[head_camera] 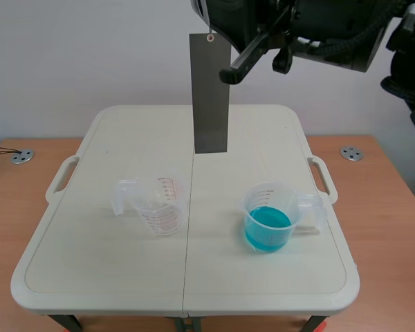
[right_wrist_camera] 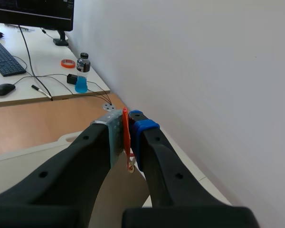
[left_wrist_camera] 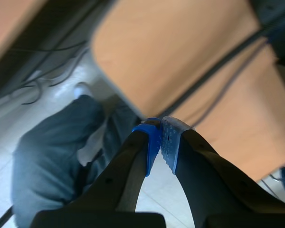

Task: Hold the metal plate by the orange handle, dip it into the blue solution, take it out and point at it, then put the plate back in the beaker on the left.
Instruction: 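Put the plate into the left beaker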

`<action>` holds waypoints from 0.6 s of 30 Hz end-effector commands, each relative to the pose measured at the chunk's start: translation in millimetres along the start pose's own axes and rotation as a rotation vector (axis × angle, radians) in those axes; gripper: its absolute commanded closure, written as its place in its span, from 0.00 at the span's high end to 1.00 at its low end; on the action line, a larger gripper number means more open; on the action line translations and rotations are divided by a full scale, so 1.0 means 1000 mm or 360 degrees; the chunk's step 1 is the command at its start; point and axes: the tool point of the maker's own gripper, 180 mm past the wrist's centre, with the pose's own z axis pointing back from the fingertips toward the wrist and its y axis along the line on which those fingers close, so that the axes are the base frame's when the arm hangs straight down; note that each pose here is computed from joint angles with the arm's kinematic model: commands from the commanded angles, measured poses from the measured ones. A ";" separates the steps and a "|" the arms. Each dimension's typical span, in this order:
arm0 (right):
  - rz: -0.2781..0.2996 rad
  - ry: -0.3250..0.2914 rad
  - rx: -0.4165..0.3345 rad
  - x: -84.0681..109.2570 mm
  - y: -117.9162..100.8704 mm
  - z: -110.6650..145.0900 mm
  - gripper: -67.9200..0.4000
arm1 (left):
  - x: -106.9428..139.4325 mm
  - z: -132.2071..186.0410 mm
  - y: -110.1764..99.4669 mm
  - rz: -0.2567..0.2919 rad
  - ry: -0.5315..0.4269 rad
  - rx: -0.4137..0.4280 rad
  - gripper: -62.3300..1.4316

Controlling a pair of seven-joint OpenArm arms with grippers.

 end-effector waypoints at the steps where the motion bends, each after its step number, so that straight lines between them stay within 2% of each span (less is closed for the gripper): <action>1: 0.0015 -0.0063 0.0020 0.013 -0.001 -0.007 0.02 | 0.003 -0.002 -0.014 -0.0001 -0.0019 -0.0040 0.05; 8: -0.0044 -0.0054 0.0090 0.010 0.012 -0.029 0.02 | -0.001 -0.005 -0.057 0.0007 0.0000 -0.0183 0.05; 12: -0.0070 -0.0038 0.0128 0.006 0.020 -0.039 0.02 | -0.002 -0.005 -0.065 0.0005 0.0006 -0.0218 0.05; 18: -0.0111 -0.0040 0.0168 0.004 0.030 -0.051 0.02 | -0.002 -0.005 -0.067 0.0013 0.0002 -0.0222 0.05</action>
